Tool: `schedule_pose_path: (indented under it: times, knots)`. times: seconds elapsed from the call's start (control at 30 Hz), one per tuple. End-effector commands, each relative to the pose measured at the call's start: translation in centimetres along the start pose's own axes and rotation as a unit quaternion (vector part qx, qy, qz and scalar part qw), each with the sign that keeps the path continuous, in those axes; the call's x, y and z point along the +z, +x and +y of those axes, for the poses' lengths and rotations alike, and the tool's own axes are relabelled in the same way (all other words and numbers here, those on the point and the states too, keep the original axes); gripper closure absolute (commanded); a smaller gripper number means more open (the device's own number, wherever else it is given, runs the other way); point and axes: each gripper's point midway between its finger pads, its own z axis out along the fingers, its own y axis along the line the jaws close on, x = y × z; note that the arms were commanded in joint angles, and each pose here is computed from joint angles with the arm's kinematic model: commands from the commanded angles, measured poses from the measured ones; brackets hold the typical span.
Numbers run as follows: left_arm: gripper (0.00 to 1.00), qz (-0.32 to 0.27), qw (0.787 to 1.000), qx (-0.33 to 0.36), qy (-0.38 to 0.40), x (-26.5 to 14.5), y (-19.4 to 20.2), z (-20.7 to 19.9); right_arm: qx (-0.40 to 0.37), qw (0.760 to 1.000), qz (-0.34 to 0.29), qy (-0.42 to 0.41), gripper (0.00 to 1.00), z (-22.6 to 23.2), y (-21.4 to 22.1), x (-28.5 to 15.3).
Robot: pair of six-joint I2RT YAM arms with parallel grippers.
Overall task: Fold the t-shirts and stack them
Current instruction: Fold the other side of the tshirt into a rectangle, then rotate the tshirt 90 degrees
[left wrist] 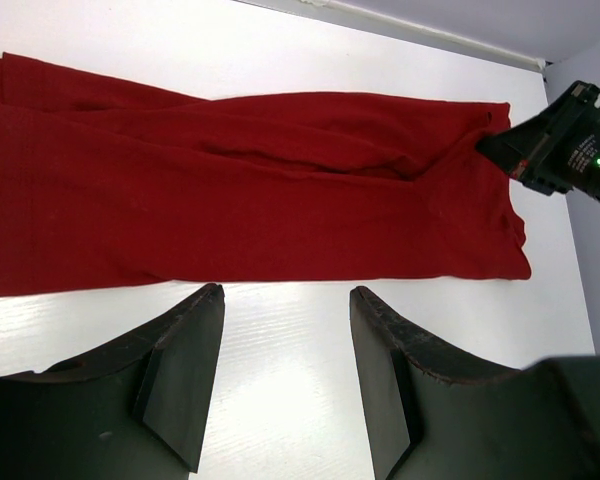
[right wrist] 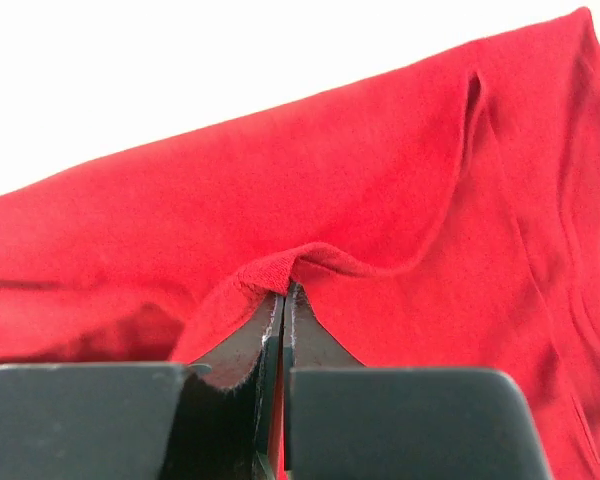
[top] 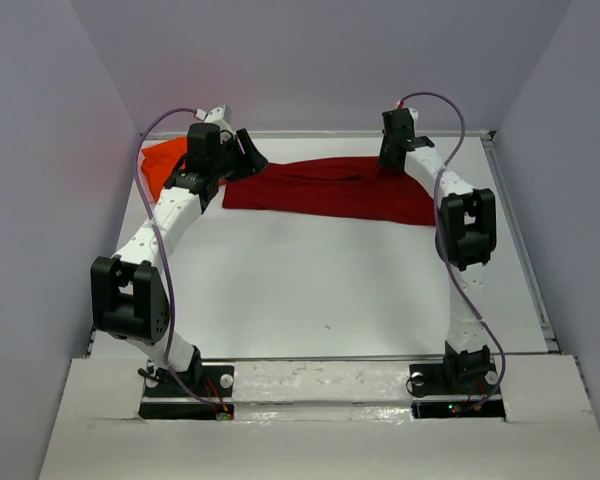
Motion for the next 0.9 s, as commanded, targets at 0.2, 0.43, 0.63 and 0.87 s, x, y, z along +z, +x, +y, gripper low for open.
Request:
schedule_pose_path:
  times: [0.2, 0.43, 0.63, 0.87]
  knots:
    - [0.37, -0.019, 1.0, 0.008, 0.022, -1.0, -1.2, -1.1, -0.026, 0.999, 0.005, -0.03, 0.68, 2.9, -0.3, 4.3]
    - [0.37, -0.019, 1.0, 0.008, 0.014, -0.8, -1.0, -0.7, -0.044, 0.998, 0.006, -0.054, 0.26, 4.0, -0.1, 5.4]
    - [0.37, -0.005, 1.0, -0.003, 0.015, 0.5, 0.2, -0.2, -0.047, 0.997, -0.021, -0.058, 0.25, 2.9, -2.6, 0.6]
    - [0.37, 0.024, 1.0, -0.013, 0.011, 4.8, 3.1, 1.9, -0.022, 0.997, -0.005, -0.08, 0.24, 2.1, -1.3, -3.7]
